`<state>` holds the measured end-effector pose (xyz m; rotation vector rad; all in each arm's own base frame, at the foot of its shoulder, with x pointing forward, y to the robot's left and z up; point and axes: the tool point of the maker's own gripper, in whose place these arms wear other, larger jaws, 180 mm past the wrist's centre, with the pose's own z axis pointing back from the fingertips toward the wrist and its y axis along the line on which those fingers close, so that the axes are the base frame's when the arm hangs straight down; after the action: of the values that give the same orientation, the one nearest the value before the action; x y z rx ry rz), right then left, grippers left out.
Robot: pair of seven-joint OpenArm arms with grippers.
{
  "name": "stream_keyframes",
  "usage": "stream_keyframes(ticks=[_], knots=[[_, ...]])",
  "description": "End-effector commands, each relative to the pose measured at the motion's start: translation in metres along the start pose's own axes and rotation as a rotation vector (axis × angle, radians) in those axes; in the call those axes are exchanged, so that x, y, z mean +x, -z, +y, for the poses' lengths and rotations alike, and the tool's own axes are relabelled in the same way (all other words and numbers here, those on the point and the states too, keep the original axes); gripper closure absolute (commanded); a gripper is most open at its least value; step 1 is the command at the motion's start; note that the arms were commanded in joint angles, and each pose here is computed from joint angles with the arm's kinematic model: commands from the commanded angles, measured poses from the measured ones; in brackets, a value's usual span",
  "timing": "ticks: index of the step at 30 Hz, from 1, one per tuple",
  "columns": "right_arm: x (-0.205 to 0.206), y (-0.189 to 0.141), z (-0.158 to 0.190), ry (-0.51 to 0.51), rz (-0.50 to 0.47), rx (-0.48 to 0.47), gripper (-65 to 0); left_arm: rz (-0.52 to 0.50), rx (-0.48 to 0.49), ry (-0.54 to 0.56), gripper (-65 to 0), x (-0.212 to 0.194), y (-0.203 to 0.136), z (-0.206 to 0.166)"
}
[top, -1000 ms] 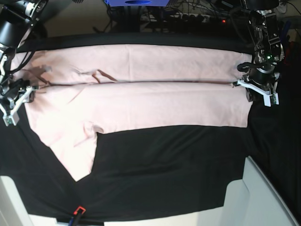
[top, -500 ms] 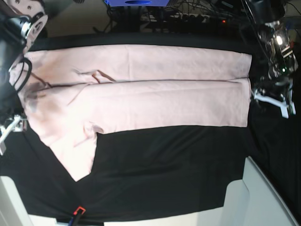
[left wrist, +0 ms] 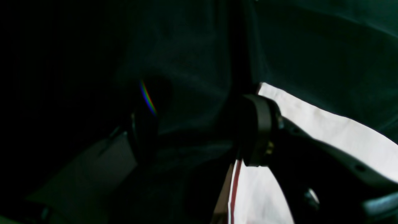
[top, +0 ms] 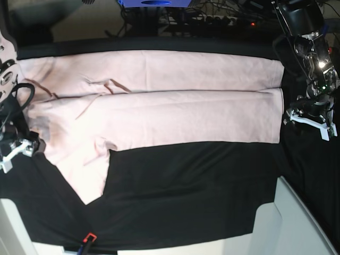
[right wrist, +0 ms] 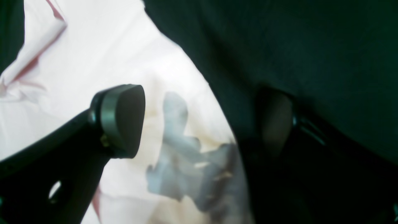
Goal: Fold the T-shirt properly
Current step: 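Release the fold and raise both grippers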
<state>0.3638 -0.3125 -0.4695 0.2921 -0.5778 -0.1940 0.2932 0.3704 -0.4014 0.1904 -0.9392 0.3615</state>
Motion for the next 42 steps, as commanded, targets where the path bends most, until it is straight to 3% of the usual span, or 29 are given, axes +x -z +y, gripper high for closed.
stream_keyframes(ticks=[1,15,17,22,28,34,39,42], knots=[[0.030,-0.007,0.000,0.001,-0.082,0.011,-53.7,-0.057,0.004,0.004,-39.8,0.021,0.000,0.004],[0.005,0.007,0.012,0.021,-0.047,0.041,-51.7,-0.057,0.004,0.004,-39.8,0.021,0.000,0.004],[0.001,0.007,0.011,0.023,-0.041,0.039,-46.4,-0.057,0.004,0.004,-39.8,0.021,0.000,0.004],[-0.007,0.008,0.009,0.026,-0.028,0.037,-22.1,-0.057,0.004,0.004,-39.8,0.021,0.000,0.004],[-0.008,0.008,0.009,0.023,-0.022,0.035,-0.4,-0.056,0.006,0.003,-40.0,0.021,0.000,0.004],[-0.009,0.008,0.010,0.023,-0.022,0.037,0.0,-0.075,-0.004,-0.027,-40.5,0.033,0.009,-0.003],[-0.009,0.009,0.011,0.023,-0.021,0.038,0.0,-0.022,-0.012,-0.096,-51.9,0.024,0.032,-0.010],[-0.009,0.009,0.011,0.023,-0.021,0.038,0.0,0.011,-0.018,-0.118,-53.4,0.016,0.041,-0.014]])
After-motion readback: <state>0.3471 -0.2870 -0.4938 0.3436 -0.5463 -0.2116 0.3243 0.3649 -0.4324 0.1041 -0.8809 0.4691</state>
